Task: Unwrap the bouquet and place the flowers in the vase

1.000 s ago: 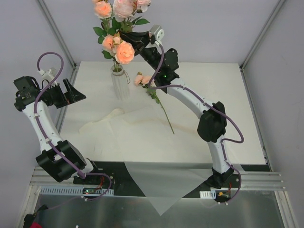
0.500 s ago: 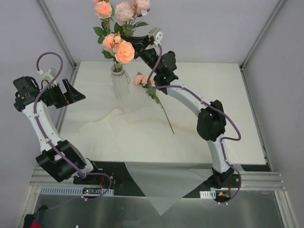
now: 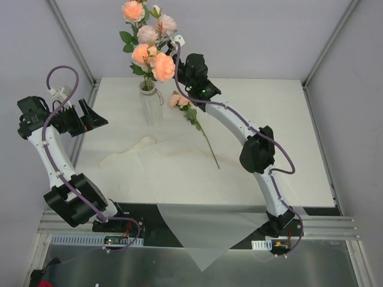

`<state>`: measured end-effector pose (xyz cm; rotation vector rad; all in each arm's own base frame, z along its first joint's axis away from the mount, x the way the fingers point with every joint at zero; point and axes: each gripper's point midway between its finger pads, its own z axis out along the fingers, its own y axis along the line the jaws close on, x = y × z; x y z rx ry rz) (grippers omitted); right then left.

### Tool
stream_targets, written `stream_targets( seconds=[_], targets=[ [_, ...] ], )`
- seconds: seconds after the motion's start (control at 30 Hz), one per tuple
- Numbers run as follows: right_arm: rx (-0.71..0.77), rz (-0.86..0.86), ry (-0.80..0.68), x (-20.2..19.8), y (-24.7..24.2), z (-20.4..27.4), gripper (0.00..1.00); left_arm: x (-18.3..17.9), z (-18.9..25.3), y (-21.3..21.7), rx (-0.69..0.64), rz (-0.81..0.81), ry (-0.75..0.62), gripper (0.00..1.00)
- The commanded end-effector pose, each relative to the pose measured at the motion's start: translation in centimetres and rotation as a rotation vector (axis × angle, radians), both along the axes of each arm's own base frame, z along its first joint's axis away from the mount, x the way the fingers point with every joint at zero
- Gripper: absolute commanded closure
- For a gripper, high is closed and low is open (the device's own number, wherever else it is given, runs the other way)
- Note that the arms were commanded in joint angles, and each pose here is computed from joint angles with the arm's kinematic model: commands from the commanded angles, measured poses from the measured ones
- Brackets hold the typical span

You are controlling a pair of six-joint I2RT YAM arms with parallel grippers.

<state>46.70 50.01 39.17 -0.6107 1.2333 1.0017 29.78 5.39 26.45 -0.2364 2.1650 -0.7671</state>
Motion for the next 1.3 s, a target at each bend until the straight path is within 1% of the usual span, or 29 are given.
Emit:
stream_targets(
  seconds=[0.0, 0.07, 0.1, 0.2, 0.27, 0.3, 0.33, 0.37, 0.4, 0.43, 0.5, 0.53, 0.57, 0.63, 0.67, 0.7, 0.77, 0.8, 0.83, 0.87, 0.9, 0.93, 0.97, 1.03, 1.1, 1.13, 1.2, 1.27],
  targets=[
    [-0.105, 0.053, 0.079, -2.0, -0.6, 0.5, 0.48, -0.1, 0.8, -0.3, -0.027, -0.024, -0.028, 0.01],
    [-0.134, 0.047, 0.088, -2.2, -1.0, 0.2, 0.38, 0.0, 0.7, -0.3, -0.034, -0.024, -0.025, 0.01],
    [-0.141, 0.042, 0.09, -2.1, -1.3, 0.4, 0.28, 0.0, 0.7, -0.3, -0.039, -0.024, -0.023, 0.01],
    [-0.186, 0.019, 0.141, -1.7, -2.7, -0.5, 0.21, 0.0, 0.8, -0.4, -0.047, -0.023, -0.024, 0.01],
    [-0.198, -0.011, 0.162, -1.8, -4.4, -0.5, 0.08, -0.1, 1.0, -0.5, -0.048, -0.024, -0.026, 0.01],
    [-0.197, -0.049, 0.169, -1.0, -5.8, -0.3, 0.04, -0.1, 1.0, -0.5, -0.047, -0.024, -0.027, 0.01],
    [-0.201, -0.067, 0.177, -1.6, -7.2, 0.6, 0.04, -0.1, 0.9, -0.5, -0.042, -0.022, -0.027, 0.01],
    [-0.227, -0.087, 0.204, -1.3, -8.1, -0.6, 0.04, -0.1, 0.9, -0.4, -0.04, -0.019, -0.023, 0.01],
    [-0.249, -0.125, 0.205, -0.7, -9.5, -0.8, 0.04, -0.1, 0.8, -0.4, -0.036, -0.019, -0.024, 0.01],
    [-0.278, -0.144, 0.219, -1.3, -10.9, -0.4, 0.04, -0.2, 0.8, -0.4, -0.036, -0.02, -0.024, 0.01],
    [-0.377, -0.196, 0.269, -1.6, -13.2, -2.6, 0.04, -0.1, 0.9, -0.4, -0.031, -0.018, -0.026, 0.01],
    [-0.397, -0.198, 0.287, -2.0, -13.8, -3.2, 0.04, -0.1, 0.9, -0.4, -0.035, -0.018, -0.025, 0.01],
    [-0.435, -0.198, 0.33, -2.8, -14.9, -5.1, 0.04, -0.1, 1.0, -0.4, -0.035, -0.018, -0.028, 0.01],
    [-0.443, -0.168, 0.396, -3.9, -15.6, -7.7, 0.04, -0.1, 1.1, -0.5, -0.037, -0.019, -0.028, 0.01],
    [-0.466, -0.176, 0.455, -4.9, -16.8, -10.2, 0.04, -0.1, 1.3, -0.5, -0.038, -0.019, -0.032, 0.01],
    [-0.458, -0.168, 0.475, -5.1, -17.0, -11.5, 0.04, -0.1, 1.4, -0.6, -0.042, -0.02, -0.033, 0.01],
    [-0.383, -0.12, 0.565, -5.6, -18.0, -13.2, 0.04, -0.2, 1.5, -0.6, -0.044, -0.021, -0.037, 0.01],
    [-0.358, -0.098, 0.621, -5.6, -18.3, -15.9, 0.04, -0.2, 1.6, -0.7, -0.041, -0.022, -0.04, 0.01],
    [-0.325, -0.096, 0.692, -5.4, -18.6, -16.7, 0.04, -0.2, 1.6, -0.6, -0.04, -0.019, -0.04, 0.01],
    [-0.375, -0.156, 0.703, -4.8, -19.2, -18.0, 0.04, -0.2, 1.6, -0.7, -0.039, -0.02, -0.041, 0.01],
    [-0.487, -0.2, 0.742, -5.1, -19.7, -20.0, 0.04, -0.3, 1.7, -0.7, -0.039, -0.021, -0.043, 0.01],
    [-0.586, -0.232, 0.68, -5.0, -20.0, -20.9, 0.04, -0.2, 1.7, -0.6, -0.034, -0.02, -0.044, 0.01],
    [-0.646, -0.286, 0.659, -4.9, -19.8, -21.8, 0.04, -0.3, 1.8, -0.7, -0.033, -0.019, -0.046, 0.01],
    [-0.719, -0.316, 0.674, -4.8, -19.8, -23.6, 0.01, -0.2, 1.7, -0.6, -0.03, -0.019, -0.045, 0.01],
    [-0.768, -0.351, 0.714, -4.7, -20.2, -25.0, 0.06, -0.2, 1.6, -0.6, -0.031, -0.017, -0.04, 0.01],
    [-0.787, -0.362, 0.735, -4.3, -20.2, -26.2, 0.11, -0.2, 1.5, -0.6, -0.033, -0.018, -0.039, 0.01],
    [-0.824, -0.377, 0.752, -4.1, -20.5, -27.5, 0.17, -0.2, 1.3, -0.5, -0.029, -0.018, -0.035, 0.01],
    [-0.866, -0.394, 0.763, -3.6, -20.7, -29.1, 0.3, -0.1, 1.1, -0.4, -0.03, -0.015, -0.028, 0.01]
  ],
)
